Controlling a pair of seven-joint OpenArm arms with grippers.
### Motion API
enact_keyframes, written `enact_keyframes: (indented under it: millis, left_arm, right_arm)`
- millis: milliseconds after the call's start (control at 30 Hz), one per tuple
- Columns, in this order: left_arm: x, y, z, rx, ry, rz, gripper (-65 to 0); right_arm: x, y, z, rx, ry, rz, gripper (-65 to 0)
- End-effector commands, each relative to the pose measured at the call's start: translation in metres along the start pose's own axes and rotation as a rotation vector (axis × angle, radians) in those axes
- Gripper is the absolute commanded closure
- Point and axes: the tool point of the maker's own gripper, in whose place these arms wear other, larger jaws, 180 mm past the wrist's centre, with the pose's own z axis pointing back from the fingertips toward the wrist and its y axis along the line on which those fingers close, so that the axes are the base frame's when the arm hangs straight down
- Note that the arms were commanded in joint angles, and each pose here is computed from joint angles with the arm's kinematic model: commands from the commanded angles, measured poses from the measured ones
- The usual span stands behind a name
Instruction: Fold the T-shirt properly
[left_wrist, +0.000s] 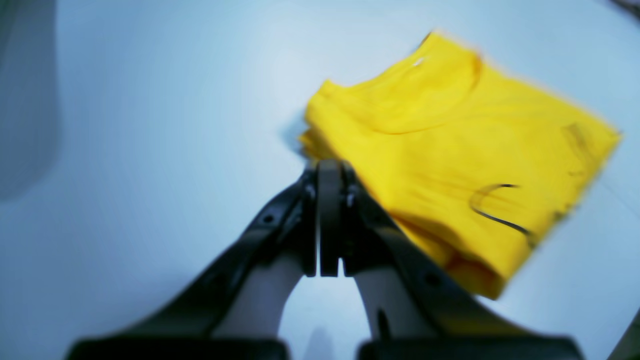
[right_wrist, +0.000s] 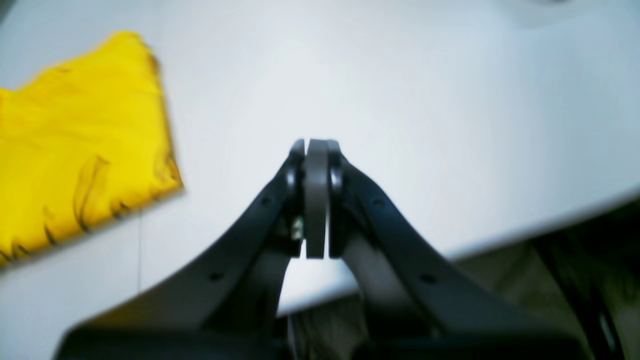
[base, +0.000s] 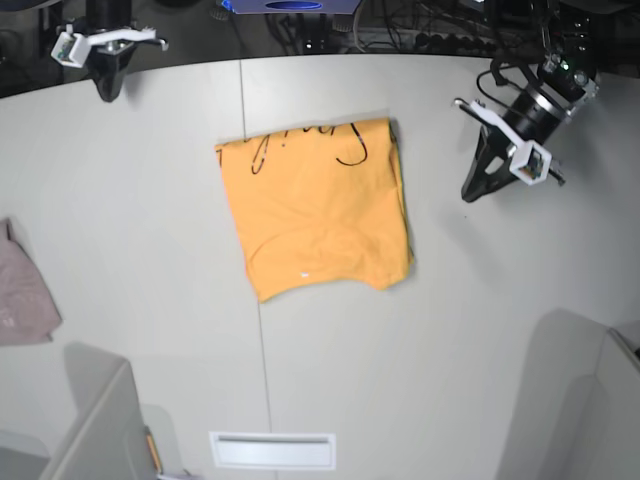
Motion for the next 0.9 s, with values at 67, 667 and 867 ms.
enact_keyframes:
  millis: [67,667,867]
  left_arm:
    - [-0.004,-0.017,0.026,-0.017,-0.134,0.120,0.0]
    - [-0.217,-0.085,0.184,0.101,0.306,0.448,0.0]
    - [-0.280,-0.092,0.198,0.153,0.471,0.539,0.0]
  right_arm:
    - [-0.019,-0.005,0.022,-0.008,0.080,0.000,0.0]
    - [-0.210,-0.024,0.125,-0.051,0.898,-0.068,0.0]
    - [-0.284,-0.011,0.128,0.043,1.101,-0.061,0.0]
